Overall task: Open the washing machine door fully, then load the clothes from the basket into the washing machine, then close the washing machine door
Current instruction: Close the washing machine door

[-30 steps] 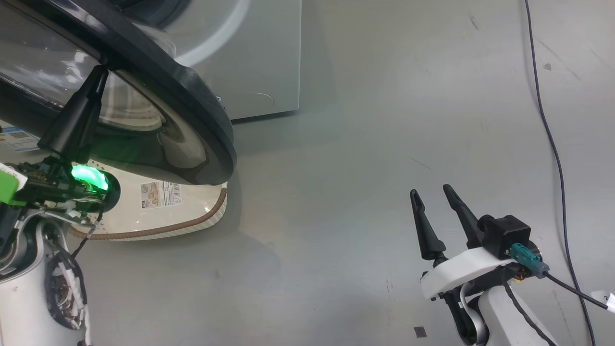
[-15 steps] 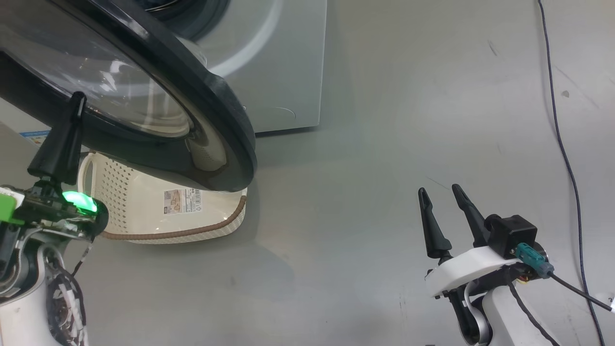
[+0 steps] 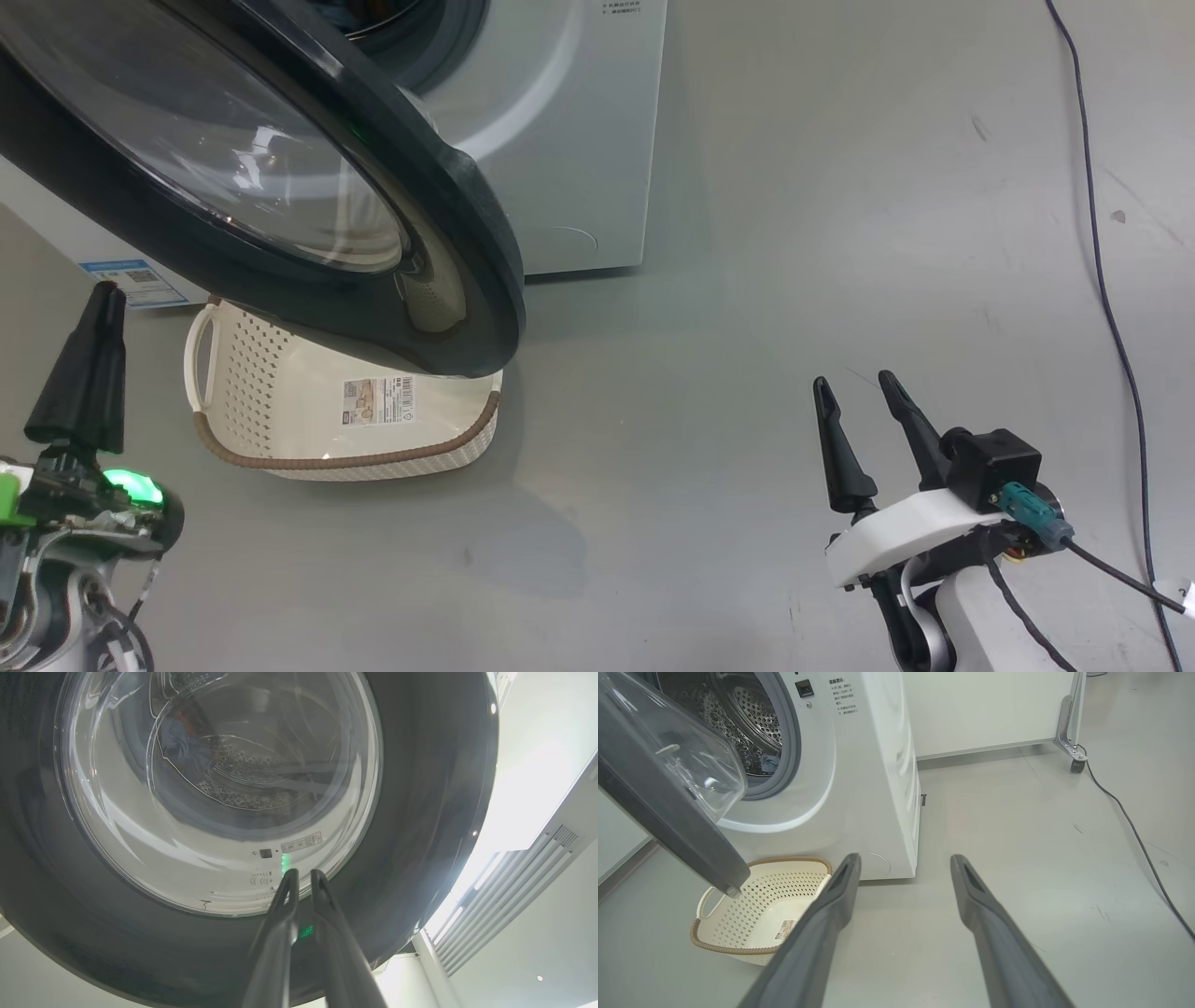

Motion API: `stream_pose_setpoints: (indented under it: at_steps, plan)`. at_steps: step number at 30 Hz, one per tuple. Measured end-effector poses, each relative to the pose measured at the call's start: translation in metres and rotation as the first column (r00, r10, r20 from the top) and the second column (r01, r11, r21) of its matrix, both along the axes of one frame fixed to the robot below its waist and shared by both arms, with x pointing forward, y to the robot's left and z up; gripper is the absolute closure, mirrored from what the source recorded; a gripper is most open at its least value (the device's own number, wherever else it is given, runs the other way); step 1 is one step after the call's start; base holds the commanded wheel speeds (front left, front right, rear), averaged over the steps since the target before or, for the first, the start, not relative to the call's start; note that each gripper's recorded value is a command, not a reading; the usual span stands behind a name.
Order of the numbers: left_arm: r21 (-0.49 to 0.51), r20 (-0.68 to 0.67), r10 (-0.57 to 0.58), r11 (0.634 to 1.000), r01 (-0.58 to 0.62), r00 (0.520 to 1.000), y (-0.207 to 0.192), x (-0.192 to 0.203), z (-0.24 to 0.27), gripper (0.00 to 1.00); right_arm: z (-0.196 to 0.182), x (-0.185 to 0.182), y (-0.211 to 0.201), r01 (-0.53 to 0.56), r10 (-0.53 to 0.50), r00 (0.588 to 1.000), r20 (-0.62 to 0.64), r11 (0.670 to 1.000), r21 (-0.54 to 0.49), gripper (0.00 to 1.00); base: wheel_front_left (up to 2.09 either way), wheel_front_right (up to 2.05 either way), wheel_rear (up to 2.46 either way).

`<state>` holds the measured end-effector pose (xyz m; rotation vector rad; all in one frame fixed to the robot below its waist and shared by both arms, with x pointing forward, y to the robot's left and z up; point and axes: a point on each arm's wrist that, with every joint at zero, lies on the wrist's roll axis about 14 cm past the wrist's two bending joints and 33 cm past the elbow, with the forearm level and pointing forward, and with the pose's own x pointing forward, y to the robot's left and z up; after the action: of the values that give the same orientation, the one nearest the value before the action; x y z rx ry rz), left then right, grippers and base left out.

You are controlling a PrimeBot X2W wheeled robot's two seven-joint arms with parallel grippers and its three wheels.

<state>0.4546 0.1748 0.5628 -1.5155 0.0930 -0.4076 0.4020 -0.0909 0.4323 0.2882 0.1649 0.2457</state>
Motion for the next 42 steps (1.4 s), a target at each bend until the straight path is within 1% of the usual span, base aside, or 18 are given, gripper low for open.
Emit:
stream_pose_setpoints:
  at_steps: [1,5,6,7,8,14,15,17,21,25,27,28,30,32,38,40,41,42]
  plan:
    - [-0.001,-0.006,0.015,1.0,-0.015,1.0,0.004,-0.002,-0.002,0.8,0.0,0.0,0.0,-0.001,0.001,1.0,0.0,1.0,0.0,0.0,0.0,0.0,0.0]
    - [-0.007,-0.045,0.056,0.998,-0.056,0.997,0.012,-0.011,-0.015,0.48,0.002,-0.001,0.002,-0.005,0.005,1.0,0.005,1.0,0.001,0.0,0.0,0.0,0.0]
    - [-0.011,-0.055,0.062,0.998,-0.062,0.997,0.013,-0.013,-0.018,0.24,0.002,-0.001,0.002,-0.005,0.005,1.0,0.006,1.0,0.001,0.0,0.0,0.0,0.0]
    - [-0.011,-0.065,0.07,0.997,-0.071,0.995,0.014,-0.016,-0.021,0.04,0.003,-0.001,0.002,-0.006,0.006,1.0,0.007,1.0,0.001,0.0,0.0,0.0,0.0]
    - [-0.011,-0.074,0.075,0.997,-0.076,0.994,0.015,-0.018,-0.024,0.0,0.003,-0.001,0.002,-0.006,0.006,1.0,0.009,1.0,0.001,0.0,0.0,0.0,0.0]
    - [-0.002,-0.113,0.123,0.992,-0.124,0.986,0.021,-0.029,-0.036,0.0,0.005,-0.001,0.004,-0.011,0.011,1.0,0.014,1.0,0.002,0.0,0.0,0.0,0.0]
    - [0.035,-0.102,0.148,0.989,-0.145,0.984,0.025,-0.03,-0.033,0.0,0.005,-0.001,0.004,-0.011,0.011,1.0,0.014,1.0,0.002,0.0,0.0,0.0,0.0]
    - [0.164,-0.064,0.193,0.97,-0.18,0.979,0.032,-0.029,-0.025,0.0,0.005,-0.001,0.004,-0.012,0.012,1.0,0.014,1.0,0.002,0.0,0.0,0.0,0.0]
    - [0.275,0.008,0.269,0.925,-0.26,0.963,0.044,-0.029,-0.009,0.0,0.006,-0.002,0.004,-0.012,0.012,1.0,0.016,1.0,0.001,0.0,0.0,0.0,0.0]
    - [0.344,0.065,0.307,0.886,-0.31,0.949,0.047,-0.033,0.001,0.0,0.007,-0.004,0.005,-0.019,0.019,1.0,0.017,1.0,0.003,0.0,0.0,0.0,0.0]
    - [0.393,0.096,0.326,0.856,-0.337,0.94,0.049,-0.035,0.004,0.0,0.007,-0.005,0.005,-0.02,0.02,1.0,0.016,1.0,0.003,0.0,0.0,0.0,0.0]
    - [0.419,0.119,0.338,0.835,-0.356,0.933,0.051,-0.036,0.007,0.0,0.007,-0.005,0.005,-0.02,0.019,1.0,0.017,1.0,0.003,0.0,0.0,0.0,0.0]
    - [0.503,0.184,0.342,0.773,-0.387,0.922,0.052,-0.037,0.016,0.0,0.007,-0.006,0.005,-0.02,0.02,1.0,0.017,1.0,0.003,0.0,0.0,0.0,0.0]
    - [0.554,0.237,0.342,0.721,-0.416,0.909,0.052,-0.038,0.021,0.0,0.008,-0.006,0.005,-0.019,0.019,1.0,0.019,1.0,0.003,0.0,0.0,0.0,0.0]
    - [0.675,0.288,0.302,0.609,-0.417,0.908,0.039,-0.048,0.004,0.0,0.008,-0.007,0.005,-0.019,0.019,1.0,0.021,1.0,0.004,0.0,0.0,0.0,0.0]
    - [0.719,0.31,0.277,0.558,-0.415,0.909,0.035,-0.052,-0.002,0.0,0.008,-0.007,0.005,-0.019,0.019,1.0,0.021,1.0,0.004,0.0,0.0,0.0,0.0]
    - [0.744,0.329,0.264,0.519,-0.421,0.907,0.035,-0.054,-0.005,0.0,0.009,-0.007,0.005,-0.019,0.019,1.0,0.021,1.0,0.004,0.0,0.0,0.0,0.0]
    - [0.77,0.355,0.247,0.469,-0.432,0.902,0.036,-0.057,-0.007,0.0,0.009,-0.007,0.004,-0.019,0.019,1.0,0.021,1.0,0.004,0.0,0.0,0.0,0.0]
